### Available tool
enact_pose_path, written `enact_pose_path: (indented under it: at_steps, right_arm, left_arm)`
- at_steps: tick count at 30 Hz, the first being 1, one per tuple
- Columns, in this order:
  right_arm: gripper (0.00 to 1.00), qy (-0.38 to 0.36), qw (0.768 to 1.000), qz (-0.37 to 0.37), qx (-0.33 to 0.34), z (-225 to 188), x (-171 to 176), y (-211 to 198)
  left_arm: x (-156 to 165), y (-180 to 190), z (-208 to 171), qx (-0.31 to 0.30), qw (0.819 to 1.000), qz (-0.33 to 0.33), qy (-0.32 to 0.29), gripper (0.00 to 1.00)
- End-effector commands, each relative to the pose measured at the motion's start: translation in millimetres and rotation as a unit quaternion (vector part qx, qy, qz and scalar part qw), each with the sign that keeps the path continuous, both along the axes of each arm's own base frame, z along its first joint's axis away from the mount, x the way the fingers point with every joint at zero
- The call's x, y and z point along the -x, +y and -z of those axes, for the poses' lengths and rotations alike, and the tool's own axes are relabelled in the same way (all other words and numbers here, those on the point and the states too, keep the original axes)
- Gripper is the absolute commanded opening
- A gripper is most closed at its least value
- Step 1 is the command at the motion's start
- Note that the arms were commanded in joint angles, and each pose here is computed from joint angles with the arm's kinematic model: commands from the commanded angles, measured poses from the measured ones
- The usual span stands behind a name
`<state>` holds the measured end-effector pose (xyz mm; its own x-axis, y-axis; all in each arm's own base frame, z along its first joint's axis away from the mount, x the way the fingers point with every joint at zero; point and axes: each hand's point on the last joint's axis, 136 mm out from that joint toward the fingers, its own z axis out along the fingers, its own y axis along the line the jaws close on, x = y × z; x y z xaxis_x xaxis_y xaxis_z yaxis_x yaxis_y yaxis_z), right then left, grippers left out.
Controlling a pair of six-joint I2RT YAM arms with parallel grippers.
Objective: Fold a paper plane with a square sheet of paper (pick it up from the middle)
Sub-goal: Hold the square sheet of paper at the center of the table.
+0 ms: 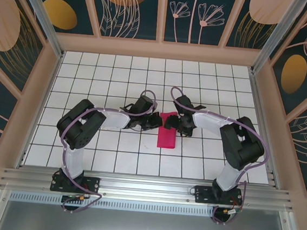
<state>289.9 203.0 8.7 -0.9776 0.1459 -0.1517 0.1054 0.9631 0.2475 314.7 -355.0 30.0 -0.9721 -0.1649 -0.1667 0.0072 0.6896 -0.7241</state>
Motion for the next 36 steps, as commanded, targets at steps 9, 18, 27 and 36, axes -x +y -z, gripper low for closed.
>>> enact_pose_path:
  at_steps: [9, 18, 27, 36]
  right_arm:
    - [0.85, 0.062, 0.996, 0.008, 0.067, 68, 28, -29]
    - [0.85, 0.058, 0.996, 0.008, 0.062, 64, 25, -26]
    - [0.89, -0.059, 0.998, 0.009, -0.024, -23, -16, 0]
    - [0.42, -0.131, 0.959, -0.035, -0.25, -100, -6, 27]
  left_arm:
    - [6, 2, 23, -0.048, 0.998, 0.005, 0.027, 0.0]
    - [12, 8, 40, -0.08, 0.996, 0.005, 0.041, 0.0]
    - [17, 13, 44, -0.089, 0.995, 0.006, 0.043, 0.0]
    - [16, 12, 45, -0.089, 0.995, 0.01, 0.042, 0.0]
